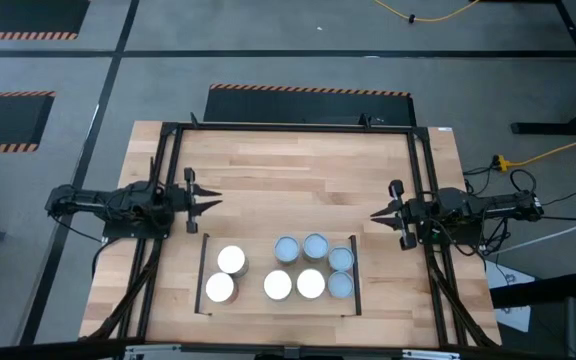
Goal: Pick and place cans onto a shelf
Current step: Return to Home Position
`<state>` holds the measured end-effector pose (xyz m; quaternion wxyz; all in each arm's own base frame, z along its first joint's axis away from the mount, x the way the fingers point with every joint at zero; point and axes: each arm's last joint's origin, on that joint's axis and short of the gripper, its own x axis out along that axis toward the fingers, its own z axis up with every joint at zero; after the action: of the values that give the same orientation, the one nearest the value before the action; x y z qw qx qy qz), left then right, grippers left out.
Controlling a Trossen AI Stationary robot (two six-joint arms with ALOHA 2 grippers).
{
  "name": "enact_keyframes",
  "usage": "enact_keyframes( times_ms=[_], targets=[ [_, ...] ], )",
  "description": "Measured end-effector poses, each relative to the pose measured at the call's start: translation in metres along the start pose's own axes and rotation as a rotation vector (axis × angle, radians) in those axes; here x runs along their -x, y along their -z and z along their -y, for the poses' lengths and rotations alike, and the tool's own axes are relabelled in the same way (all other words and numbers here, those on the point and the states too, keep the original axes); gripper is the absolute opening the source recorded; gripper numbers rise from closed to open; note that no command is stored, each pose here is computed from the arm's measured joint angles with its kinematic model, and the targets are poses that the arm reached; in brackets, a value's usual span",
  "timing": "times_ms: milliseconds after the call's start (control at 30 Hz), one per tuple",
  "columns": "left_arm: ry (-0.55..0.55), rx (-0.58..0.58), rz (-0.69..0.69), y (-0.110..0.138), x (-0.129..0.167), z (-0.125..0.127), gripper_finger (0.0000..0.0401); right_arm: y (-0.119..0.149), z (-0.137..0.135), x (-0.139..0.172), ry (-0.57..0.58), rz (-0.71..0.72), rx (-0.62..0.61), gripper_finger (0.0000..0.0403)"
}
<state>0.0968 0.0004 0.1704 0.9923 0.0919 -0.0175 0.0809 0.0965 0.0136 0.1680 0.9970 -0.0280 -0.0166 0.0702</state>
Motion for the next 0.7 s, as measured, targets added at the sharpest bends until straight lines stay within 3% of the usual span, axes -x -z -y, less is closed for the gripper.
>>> enact_keyframes(
  times_ms=[700],
  targets=[
    [-0.014, 0.023, -0.006, 0.0006, -0.0005, -0.0014, 0.0080, -0.0001, 0.0000, 0.0000, 0.000, 0.000, -0.001, 0.0045]
  ],
)
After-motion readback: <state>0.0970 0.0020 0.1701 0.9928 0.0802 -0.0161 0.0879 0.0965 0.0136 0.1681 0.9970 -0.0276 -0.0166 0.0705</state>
